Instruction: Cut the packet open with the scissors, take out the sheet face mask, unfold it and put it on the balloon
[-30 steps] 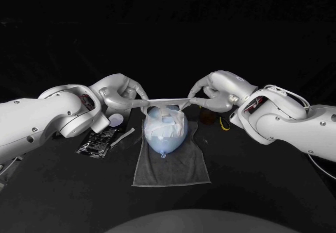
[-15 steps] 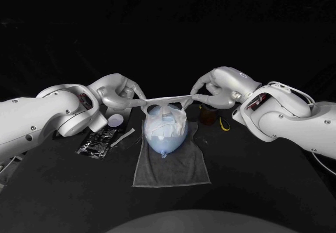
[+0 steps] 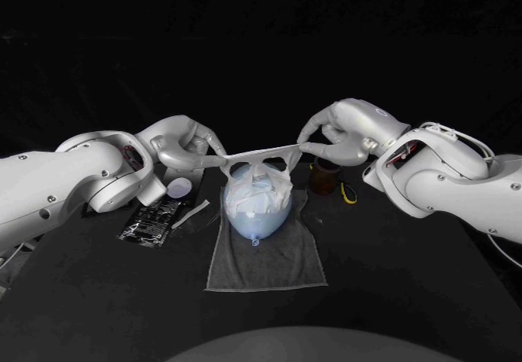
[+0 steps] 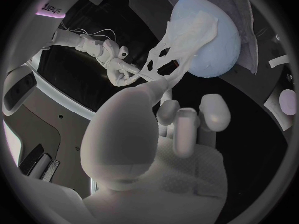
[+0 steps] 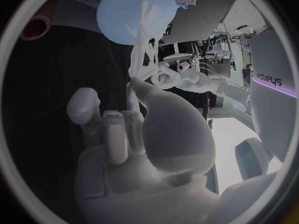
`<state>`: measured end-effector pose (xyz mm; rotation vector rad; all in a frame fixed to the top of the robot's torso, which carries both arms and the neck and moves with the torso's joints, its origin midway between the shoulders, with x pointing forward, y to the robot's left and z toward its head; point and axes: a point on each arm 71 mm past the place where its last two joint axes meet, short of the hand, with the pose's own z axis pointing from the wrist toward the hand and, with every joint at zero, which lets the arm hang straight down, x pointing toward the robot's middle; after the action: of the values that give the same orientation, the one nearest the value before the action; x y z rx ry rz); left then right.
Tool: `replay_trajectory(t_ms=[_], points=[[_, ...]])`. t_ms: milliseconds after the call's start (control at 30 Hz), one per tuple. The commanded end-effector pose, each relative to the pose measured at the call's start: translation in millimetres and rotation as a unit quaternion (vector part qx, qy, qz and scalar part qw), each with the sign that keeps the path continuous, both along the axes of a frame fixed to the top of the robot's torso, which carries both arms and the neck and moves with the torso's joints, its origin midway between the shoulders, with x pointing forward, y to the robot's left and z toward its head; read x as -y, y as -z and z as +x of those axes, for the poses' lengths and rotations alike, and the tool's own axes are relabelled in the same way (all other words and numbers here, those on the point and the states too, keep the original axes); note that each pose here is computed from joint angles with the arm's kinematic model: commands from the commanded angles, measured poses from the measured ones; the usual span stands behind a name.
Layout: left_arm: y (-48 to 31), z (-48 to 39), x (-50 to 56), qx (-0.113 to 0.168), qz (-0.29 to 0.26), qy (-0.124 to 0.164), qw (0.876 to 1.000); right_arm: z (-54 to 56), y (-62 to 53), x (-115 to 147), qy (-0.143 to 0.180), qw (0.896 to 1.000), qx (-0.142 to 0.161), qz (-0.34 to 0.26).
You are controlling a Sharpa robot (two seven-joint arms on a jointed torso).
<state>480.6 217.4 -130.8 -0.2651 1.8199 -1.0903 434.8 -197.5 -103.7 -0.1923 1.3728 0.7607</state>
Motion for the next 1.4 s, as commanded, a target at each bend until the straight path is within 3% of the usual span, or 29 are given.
replay_trajectory(t_ms=[33,267,767,1400], points=[[-0.3,1.5,-3.8,-0.001,-0.001,-0.005,1.000,1.8,-0.6,4,0.012,1.000,-0.005,-0.009],[-2.2,3.1,-6.6,0.005,-0.007,-0.014,1.000,2.3,-3.2,5,0.013,1.000,-0.003,-0.018],[-18.9,13.3,-12.7,0.016,-0.018,-0.026,0.999,9.8,-9.8,7,0.022,0.999,0.015,-0.034],[-21.3,24.1,-6.9,0.014,-0.012,-0.034,0.999,14.3,-11.3,8,0.031,0.999,0.021,-0.025]])
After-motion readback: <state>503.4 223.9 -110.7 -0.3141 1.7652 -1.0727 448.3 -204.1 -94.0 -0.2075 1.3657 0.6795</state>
